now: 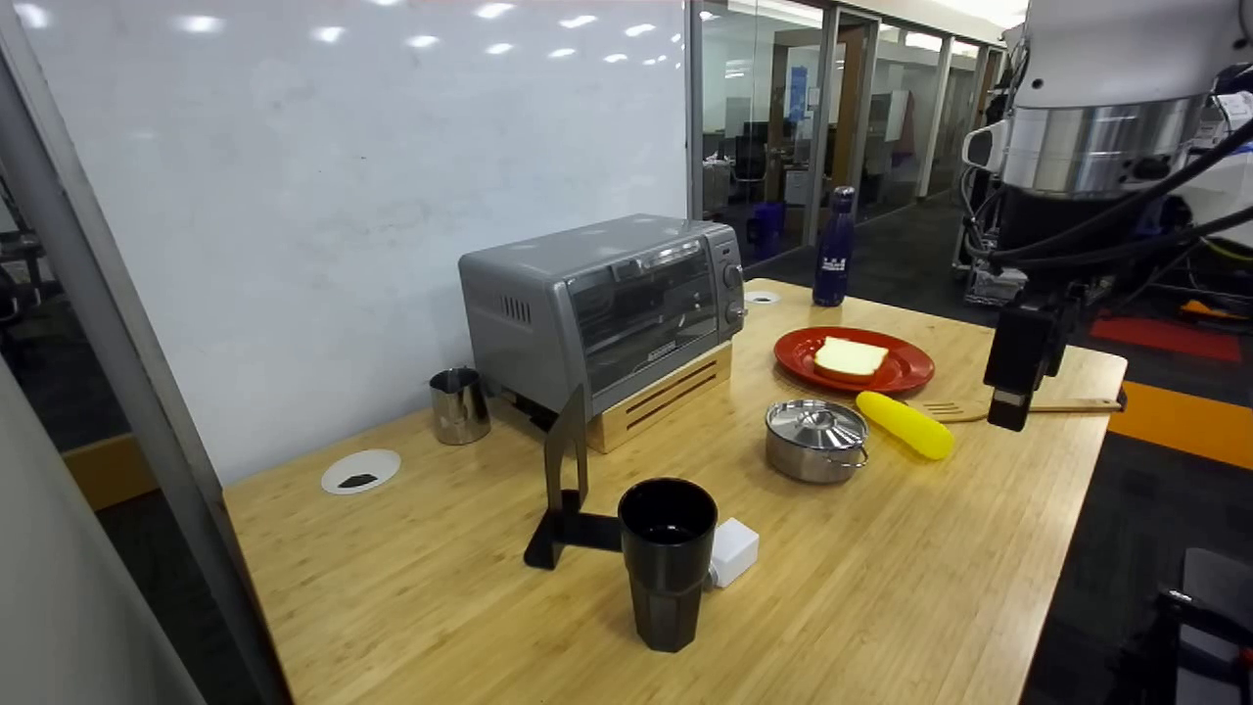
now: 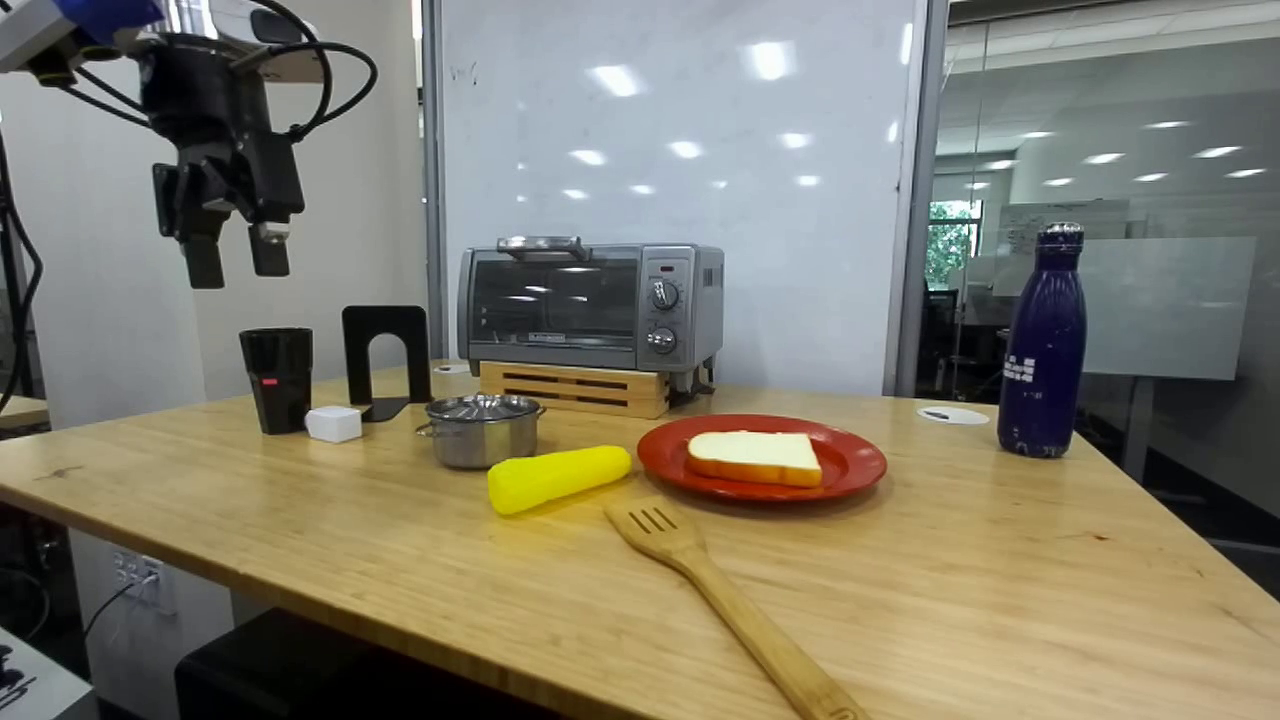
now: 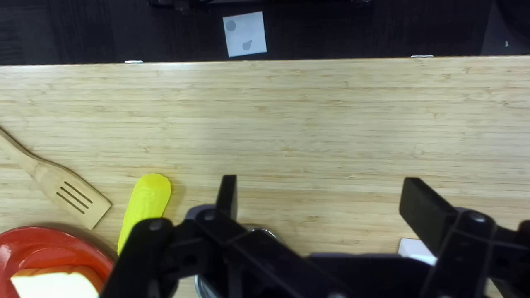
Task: Twist the bottom knob of the grey microwave oven.
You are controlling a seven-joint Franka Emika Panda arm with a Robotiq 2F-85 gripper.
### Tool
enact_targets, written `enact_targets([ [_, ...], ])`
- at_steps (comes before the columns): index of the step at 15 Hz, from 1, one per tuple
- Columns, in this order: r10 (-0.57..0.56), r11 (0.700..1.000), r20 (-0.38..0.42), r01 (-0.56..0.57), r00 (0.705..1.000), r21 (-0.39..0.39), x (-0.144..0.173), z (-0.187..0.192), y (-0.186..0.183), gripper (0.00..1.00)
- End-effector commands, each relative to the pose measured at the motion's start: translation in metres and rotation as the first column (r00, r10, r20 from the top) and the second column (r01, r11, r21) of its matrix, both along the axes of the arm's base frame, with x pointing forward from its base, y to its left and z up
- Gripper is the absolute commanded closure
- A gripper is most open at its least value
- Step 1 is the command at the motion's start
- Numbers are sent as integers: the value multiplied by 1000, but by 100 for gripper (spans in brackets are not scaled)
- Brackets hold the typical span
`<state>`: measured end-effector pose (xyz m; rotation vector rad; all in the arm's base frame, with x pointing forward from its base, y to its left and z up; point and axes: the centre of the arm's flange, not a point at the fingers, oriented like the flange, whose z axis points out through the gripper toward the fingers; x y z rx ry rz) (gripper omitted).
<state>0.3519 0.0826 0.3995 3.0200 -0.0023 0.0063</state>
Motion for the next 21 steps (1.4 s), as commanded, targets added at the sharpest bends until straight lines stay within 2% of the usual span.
enact_targets([
  [1,0,1000,0,0,1000,0,0,0,0,0],
  [6,-11,1000,11,11,1000,-13,2,3,-5,0],
  [7,-35,999,30,36,999,-23,11,11,-17,0],
  [8,-104,995,56,104,993,-3,25,21,-46,0],
  [10,-161,987,61,159,985,37,40,32,-88,0],
  [12,-103,995,56,102,993,15,45,34,-75,0],
  [14,-80,997,57,80,995,8,37,30,-62,0],
  [15,-94,996,67,95,993,-3,36,32,-64,0],
  [16,-106,994,79,106,991,2,44,43,-83,0],
  [17,-81,997,81,82,993,-9,17,27,-48,0],
  [19,-116,993,101,116,988,9,26,42,-85,0],
  [21,-120,993,101,120,988,11,29,43,-89,0],
])
